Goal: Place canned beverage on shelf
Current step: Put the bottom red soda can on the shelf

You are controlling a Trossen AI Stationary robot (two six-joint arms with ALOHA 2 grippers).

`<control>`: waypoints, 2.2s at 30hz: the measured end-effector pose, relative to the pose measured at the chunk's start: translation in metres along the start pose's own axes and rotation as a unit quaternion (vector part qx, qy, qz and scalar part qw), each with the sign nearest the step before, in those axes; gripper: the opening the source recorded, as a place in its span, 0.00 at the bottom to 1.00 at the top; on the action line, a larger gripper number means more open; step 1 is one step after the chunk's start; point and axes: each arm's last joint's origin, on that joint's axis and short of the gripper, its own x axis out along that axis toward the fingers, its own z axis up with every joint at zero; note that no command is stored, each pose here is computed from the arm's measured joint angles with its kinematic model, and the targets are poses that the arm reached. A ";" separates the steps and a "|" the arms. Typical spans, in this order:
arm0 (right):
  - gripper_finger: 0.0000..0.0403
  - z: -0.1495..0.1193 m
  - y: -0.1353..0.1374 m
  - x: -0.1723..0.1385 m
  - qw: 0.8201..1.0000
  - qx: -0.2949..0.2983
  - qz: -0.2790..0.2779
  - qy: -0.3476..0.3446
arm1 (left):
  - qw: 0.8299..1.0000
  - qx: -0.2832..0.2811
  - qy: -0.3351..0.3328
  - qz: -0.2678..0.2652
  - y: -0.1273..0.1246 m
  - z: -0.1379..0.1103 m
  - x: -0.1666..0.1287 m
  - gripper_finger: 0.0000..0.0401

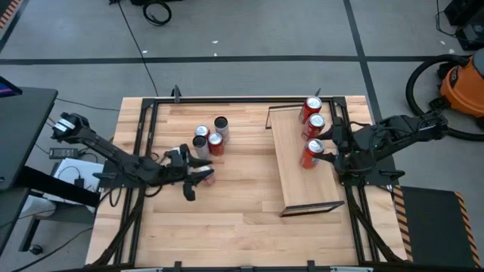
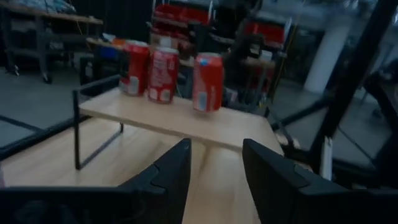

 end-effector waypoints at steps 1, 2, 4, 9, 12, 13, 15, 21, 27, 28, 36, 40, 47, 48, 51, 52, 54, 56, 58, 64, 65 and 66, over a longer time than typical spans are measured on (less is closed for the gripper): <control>0.73 -0.001 0.000 0.000 1.000 0.001 -0.001 0.004 | 1.000 0.004 0.011 -0.003 -0.004 0.003 0.001 0.38; 0.73 -0.001 0.000 0.000 1.000 0.002 -0.003 0.007 | 1.000 0.008 0.019 -0.008 -0.009 0.006 0.001 0.37; 0.73 -0.002 -0.001 0.000 1.000 0.002 -0.006 0.012 | 0.999 0.017 0.031 -0.015 -0.018 0.009 0.001 0.35; 0.73 -0.006 -0.004 -0.002 1.000 -0.003 -0.016 0.023 | 0.998 0.031 0.037 -0.034 -0.035 0.010 0.001 0.32; 0.73 -0.008 -0.006 -0.005 0.999 -0.004 -0.026 0.020 | 0.998 0.031 0.038 -0.037 -0.036 0.010 0.001 0.32; 0.73 -0.009 -0.007 -0.007 0.999 -0.004 -0.029 0.017 | 0.998 0.030 0.037 -0.037 -0.036 0.010 0.001 0.32; 0.73 -0.010 -0.009 -0.009 0.999 -0.005 -0.032 0.016 | 0.998 0.030 0.038 -0.037 -0.036 0.010 0.001 0.32; 0.73 -0.012 -0.010 -0.010 0.999 -0.008 -0.036 0.023 | 0.998 0.027 0.048 -0.035 -0.036 0.008 0.000 0.32; 0.73 -0.013 -0.011 -0.011 0.999 -0.012 -0.044 0.024 | 0.998 0.025 0.053 -0.033 -0.036 0.007 0.000 0.32; 0.73 -0.014 -0.012 -0.011 0.999 -0.013 -0.046 0.024 | 0.998 0.025 0.052 -0.033 -0.036 0.007 0.000 0.32; 0.73 -0.015 -0.013 -0.012 0.998 -0.024 -0.053 0.026 | 0.998 0.021 0.052 -0.033 -0.036 0.007 0.000 0.32; 0.74 -0.015 -0.013 -0.012 0.998 -0.014 -0.056 0.028 | 0.998 0.020 0.052 -0.033 -0.036 0.007 0.000 0.32; 0.78 -0.022 -0.012 -0.003 0.997 -0.004 -0.072 0.028 | 0.998 0.020 0.052 -0.033 -0.036 0.007 0.000 0.32; 0.79 -0.022 -0.012 -0.003 0.997 -0.005 -0.074 0.027 | 0.998 0.020 0.052 -0.033 -0.036 0.007 0.000 0.32; 0.81 -0.021 -0.012 -0.005 0.997 -0.003 -0.071 0.024 | 0.998 0.020 0.052 -0.033 -0.036 0.007 0.000 0.32; 0.82 -0.021 -0.012 -0.005 0.997 -0.003 -0.069 0.024 | 0.998 0.020 0.052 -0.033 -0.036 0.007 0.000 0.32; 0.83 -0.021 -0.012 -0.005 0.997 -0.004 -0.067 0.024 | 0.998 0.020 0.052 -0.033 -0.036 0.007 0.000 0.32; 0.85 -0.022 -0.013 -0.005 0.997 -0.004 -0.068 0.029 | 0.998 0.020 0.052 -0.033 -0.036 0.007 0.000 0.32; 0.85 -0.023 -0.013 -0.005 0.997 -0.007 -0.070 0.032 | 0.998 0.021 0.053 -0.033 -0.036 0.007 0.000 0.32; 0.85 -0.022 -0.013 -0.005 0.996 -0.022 -0.075 0.029 | 0.998 0.020 0.054 -0.032 -0.035 0.006 0.000 0.32; 0.85 -0.022 -0.013 -0.005 0.997 -0.024 -0.075 0.027 | 0.998 0.021 0.054 -0.032 -0.035 0.006 0.000 0.32; 0.85 -0.021 -0.013 -0.005 0.996 -0.028 -0.075 0.026 | 0.998 0.020 0.054 -0.032 -0.035 0.006 0.000 0.32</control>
